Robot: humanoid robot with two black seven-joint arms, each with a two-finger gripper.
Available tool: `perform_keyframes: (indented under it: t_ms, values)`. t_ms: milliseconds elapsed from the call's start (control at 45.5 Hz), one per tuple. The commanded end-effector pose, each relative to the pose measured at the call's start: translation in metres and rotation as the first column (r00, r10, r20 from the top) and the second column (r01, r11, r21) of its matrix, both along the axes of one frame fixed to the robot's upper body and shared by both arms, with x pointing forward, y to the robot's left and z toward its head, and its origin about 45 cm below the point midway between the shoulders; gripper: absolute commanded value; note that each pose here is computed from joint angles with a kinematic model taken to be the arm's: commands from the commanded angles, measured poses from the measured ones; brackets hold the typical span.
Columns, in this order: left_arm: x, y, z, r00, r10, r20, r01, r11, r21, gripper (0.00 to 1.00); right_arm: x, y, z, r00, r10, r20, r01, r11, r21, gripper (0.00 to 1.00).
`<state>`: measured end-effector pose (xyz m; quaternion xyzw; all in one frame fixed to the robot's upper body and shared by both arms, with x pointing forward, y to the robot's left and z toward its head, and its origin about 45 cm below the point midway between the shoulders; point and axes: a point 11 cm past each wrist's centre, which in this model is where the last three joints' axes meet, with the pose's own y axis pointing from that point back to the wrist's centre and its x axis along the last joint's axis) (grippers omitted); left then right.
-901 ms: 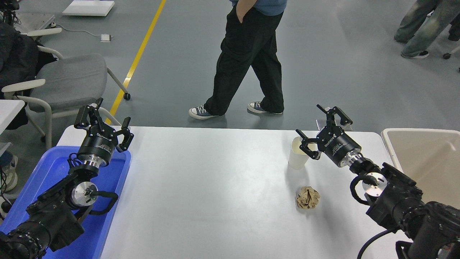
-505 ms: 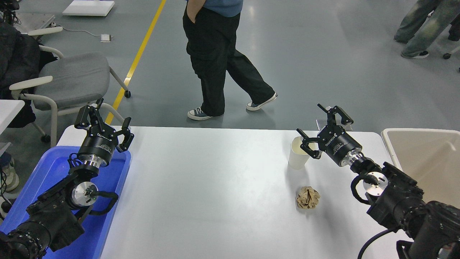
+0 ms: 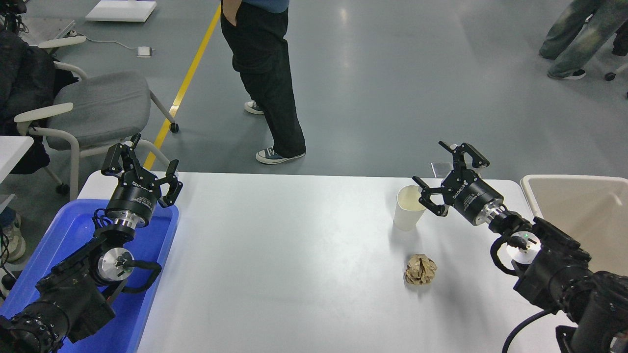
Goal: Dispose of the paper cup in the dustbin
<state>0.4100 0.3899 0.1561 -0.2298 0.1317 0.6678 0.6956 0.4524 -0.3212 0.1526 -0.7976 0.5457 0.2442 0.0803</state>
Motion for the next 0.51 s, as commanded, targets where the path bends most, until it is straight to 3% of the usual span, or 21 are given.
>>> perform_keyframes:
  t_ms: [0,220,484]
  values:
    - [0.000,0.001,0.001,1.000,0.002,0.001,-0.002,1.000,0.002,1.00,0.020,-0.028,0.045,0.998,0.023,0.063,-0.015,0.991,-0.133,1.00]
    - [0.000,0.001,0.001,1.000,0.002,0.001,-0.002,1.000,0.002,1.00,0.042,-0.021,0.089,0.986,0.141,0.092,-0.104,0.940,-0.326,1.00]
    - [0.000,0.001,0.001,1.000,0.002,0.001,-0.002,1.000,0.002,1.00,0.062,0.030,0.123,0.936,0.350,0.045,-0.262,0.775,-0.575,1.00]
